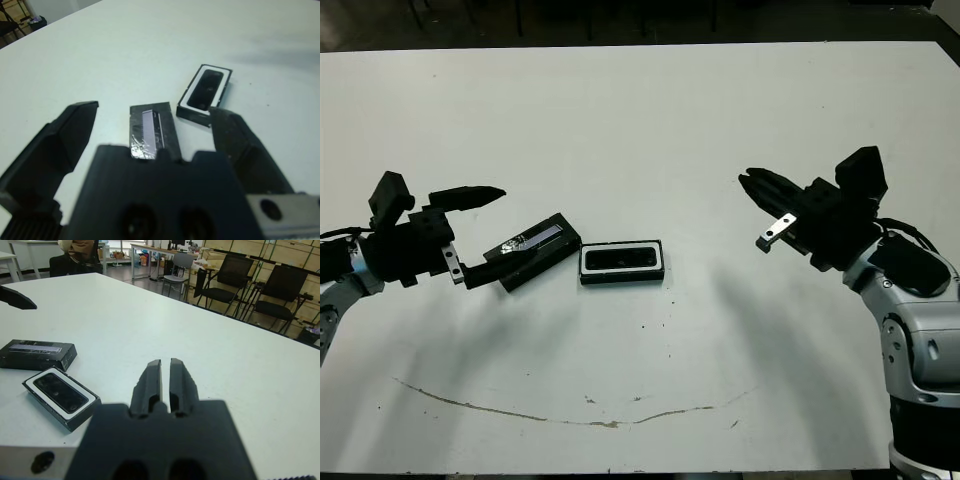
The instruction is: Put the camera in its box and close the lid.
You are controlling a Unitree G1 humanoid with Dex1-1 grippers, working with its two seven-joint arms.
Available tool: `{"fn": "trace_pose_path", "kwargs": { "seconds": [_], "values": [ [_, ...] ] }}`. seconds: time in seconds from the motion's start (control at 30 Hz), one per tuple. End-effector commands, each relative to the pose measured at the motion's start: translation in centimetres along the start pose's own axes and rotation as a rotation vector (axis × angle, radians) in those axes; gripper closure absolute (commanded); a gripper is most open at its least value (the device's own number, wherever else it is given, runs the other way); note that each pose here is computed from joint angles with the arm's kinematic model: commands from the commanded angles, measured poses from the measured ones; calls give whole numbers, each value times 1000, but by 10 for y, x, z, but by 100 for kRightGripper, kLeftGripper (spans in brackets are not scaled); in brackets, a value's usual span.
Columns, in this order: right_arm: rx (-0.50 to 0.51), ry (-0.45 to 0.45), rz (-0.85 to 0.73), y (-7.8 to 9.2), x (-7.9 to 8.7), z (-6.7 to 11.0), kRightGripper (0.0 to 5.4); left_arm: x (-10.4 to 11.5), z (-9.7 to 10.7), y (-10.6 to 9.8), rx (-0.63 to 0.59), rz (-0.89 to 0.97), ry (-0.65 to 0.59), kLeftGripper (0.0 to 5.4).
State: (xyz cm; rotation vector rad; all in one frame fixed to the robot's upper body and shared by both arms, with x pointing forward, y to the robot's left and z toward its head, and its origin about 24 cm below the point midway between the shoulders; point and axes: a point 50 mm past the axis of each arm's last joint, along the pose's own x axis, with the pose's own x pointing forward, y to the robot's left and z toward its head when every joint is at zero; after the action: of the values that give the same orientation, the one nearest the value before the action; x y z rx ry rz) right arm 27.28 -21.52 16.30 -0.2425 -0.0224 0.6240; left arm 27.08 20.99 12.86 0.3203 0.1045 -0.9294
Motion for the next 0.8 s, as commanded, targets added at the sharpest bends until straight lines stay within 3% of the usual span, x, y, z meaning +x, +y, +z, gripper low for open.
{"fn": "trace_pose_path", "kwargs": {
  "seconds": [0.03,0.8],
  "values": [
    [10,42,2,1,-2,-5,540,-2,-15,-3,-39,10,55,1],
    [0,47,22,6,-3,-2,540,5,-48,-3,-100,10,92,1]
  ]
}}
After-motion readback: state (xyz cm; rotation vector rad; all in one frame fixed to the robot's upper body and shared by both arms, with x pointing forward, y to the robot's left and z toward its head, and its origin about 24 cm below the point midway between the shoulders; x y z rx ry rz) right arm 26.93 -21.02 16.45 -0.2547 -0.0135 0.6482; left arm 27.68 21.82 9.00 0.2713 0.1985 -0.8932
